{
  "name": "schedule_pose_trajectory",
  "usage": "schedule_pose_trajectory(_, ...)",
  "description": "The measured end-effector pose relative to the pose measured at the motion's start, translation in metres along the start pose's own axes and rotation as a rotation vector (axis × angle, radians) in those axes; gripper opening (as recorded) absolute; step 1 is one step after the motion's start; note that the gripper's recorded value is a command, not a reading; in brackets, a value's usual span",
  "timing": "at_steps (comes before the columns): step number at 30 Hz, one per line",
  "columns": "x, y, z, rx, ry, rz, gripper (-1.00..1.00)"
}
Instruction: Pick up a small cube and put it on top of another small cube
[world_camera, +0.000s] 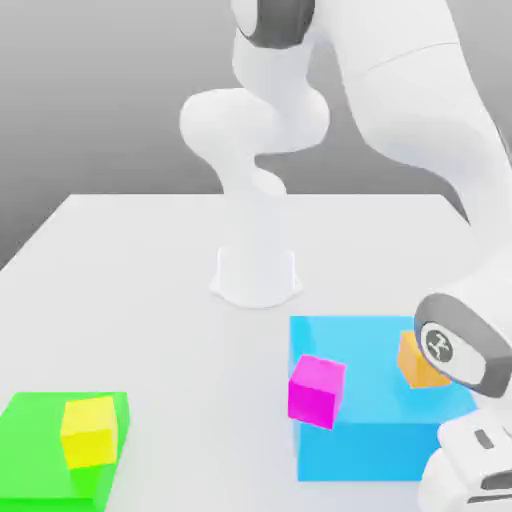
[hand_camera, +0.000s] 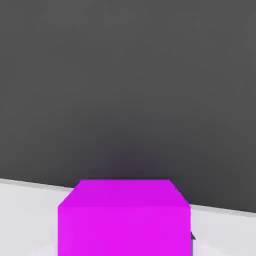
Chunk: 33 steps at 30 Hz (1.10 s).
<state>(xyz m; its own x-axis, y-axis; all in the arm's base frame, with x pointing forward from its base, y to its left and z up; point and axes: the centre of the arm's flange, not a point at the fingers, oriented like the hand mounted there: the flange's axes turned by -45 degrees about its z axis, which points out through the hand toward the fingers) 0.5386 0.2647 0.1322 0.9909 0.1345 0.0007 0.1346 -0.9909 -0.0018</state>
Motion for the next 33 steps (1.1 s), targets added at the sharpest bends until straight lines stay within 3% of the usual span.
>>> schedule_pose_trajectory(6,-0.012,0.000,-0.076,-0.007,0.000,-0.069,-1.00)
schedule_pose_trajectory(20,-0.125,0.014,-0.188,-0.019,-0.005,-0.561,-1.00)
schedule_pose_trajectory(25,-0.167,0.026,-0.205,-0.001,-0.002,-0.716,-1.00)
schedule_pose_trajectory(29,-0.172,0.028,-0.159,0.000,-0.002,-0.738,-1.00)
schedule_pose_trajectory(30,-0.173,0.028,-0.151,0.000,-0.002,-0.738,1.00)
schedule_pose_trajectory(33,-0.173,0.028,-0.151,0.000,-0.002,-0.738,1.00)
